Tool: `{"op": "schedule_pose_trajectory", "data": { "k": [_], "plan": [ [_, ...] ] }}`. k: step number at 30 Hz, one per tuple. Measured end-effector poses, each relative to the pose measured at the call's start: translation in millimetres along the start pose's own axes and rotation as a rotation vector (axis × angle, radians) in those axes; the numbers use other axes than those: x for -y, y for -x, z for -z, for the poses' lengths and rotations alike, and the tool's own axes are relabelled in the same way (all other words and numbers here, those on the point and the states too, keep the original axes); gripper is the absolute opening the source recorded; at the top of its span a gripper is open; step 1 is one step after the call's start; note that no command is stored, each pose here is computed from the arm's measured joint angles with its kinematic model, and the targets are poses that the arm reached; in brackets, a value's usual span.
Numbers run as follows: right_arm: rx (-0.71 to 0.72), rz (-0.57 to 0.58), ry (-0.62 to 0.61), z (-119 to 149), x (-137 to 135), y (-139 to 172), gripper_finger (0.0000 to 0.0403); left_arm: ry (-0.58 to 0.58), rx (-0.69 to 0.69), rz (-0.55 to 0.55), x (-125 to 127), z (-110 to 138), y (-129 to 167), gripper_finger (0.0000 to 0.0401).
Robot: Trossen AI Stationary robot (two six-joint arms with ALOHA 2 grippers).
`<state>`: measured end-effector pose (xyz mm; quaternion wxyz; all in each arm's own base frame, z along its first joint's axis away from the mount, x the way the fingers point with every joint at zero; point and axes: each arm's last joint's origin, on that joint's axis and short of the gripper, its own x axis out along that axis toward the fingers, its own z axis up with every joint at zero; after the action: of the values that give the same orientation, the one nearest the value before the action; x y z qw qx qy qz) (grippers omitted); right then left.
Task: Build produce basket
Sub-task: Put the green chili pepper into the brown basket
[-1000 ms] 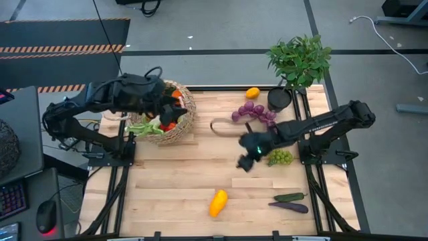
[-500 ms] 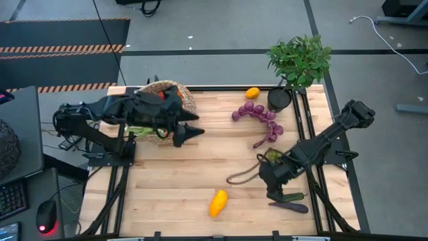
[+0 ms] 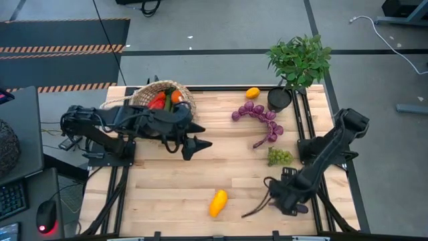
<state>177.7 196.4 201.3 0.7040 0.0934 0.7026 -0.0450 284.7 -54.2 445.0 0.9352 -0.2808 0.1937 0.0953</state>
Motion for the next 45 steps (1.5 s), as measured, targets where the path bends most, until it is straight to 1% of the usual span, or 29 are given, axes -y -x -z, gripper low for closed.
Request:
{"op": "schedule_pose_trajectory", "data": {
  "k": [4,7,9,11,14,19,24,27,29,31,33,37,42,45],
  "plan": [
    [-0.047,0.074,0.044,10.7,-8.7,-16.0,0.0347,0.027,0.0,-0.005,0.6,1.0,-0.2,0.0357],
    [-0.078,0.141,0.035,19.1,-10.7,-23.3,0.0347,0.029,0.012,-0.018,0.2,0.6,-0.2,0.0357],
    [-0.083,0.187,0.047,24.4,-11.4,-27.1,0.0347,0.033,0.016,-0.023,0.1,0.5,-0.2,0.0357],
    [-0.072,0.205,0.068,28.5,-13.5,-29.5,0.0347,0.044,0.016,-0.023,0.1,0.5,-0.2,0.0357],
    [-0.069,0.22,0.086,34.1,-13.5,-36.4,0.0347,0.059,0.015,-0.025,0.3,1.0,-1.8,0.0357],
    [-0.09,0.223,0.066,43.6,-7.3,-50.6,0.0347,0.081,0.012,-0.028,0.1,1.5,-2.8,0.0357],
    [-0.1,0.24,0.063,45.7,0.3,-59.0,0.0347,0.086,0.01,-0.03,0.0,1.7,-2.7,0.0357],
    [-0.088,0.21,0.051,43.6,1.7,-64.7,0.0346,0.089,0.009,-0.03,-0.1,1.8,-2.7,0.0357],
    [-0.089,0.193,0.037,41.9,2.7,-66.8,0.0338,0.105,0.009,-0.03,-0.1,1.8,-2.7,0.0357],
    [-0.088,0.185,0.02,40.0,3.2,-67.3,0.0319,0.108,0.009,-0.031,-0.2,1.9,-2.7,0.0357],
    [-0.081,0.182,0.011,38.2,3.5,-67.4,0.0292,0.109,0.008,-0.031,-0.2,1.9,-2.7,0.0357],
    [-0.058,0.188,0.004,36.3,3.8,-68.1,0.0221,0.108,0.008,-0.031,-0.2,1.9,-2.7,0.0357],
    [-0.061,0.16,0.002,35.6,2.1,-61.9,0.0127,0.104,0.008,-0.031,-0.2,1.9,-2.7,0.0357],
    [-0.046,0.125,-0.016,32.3,5.2,-51.7,0.0089,0.103,0.006,-0.035,-0.8,1.9,-2.8,0.0357]
  ]
}}
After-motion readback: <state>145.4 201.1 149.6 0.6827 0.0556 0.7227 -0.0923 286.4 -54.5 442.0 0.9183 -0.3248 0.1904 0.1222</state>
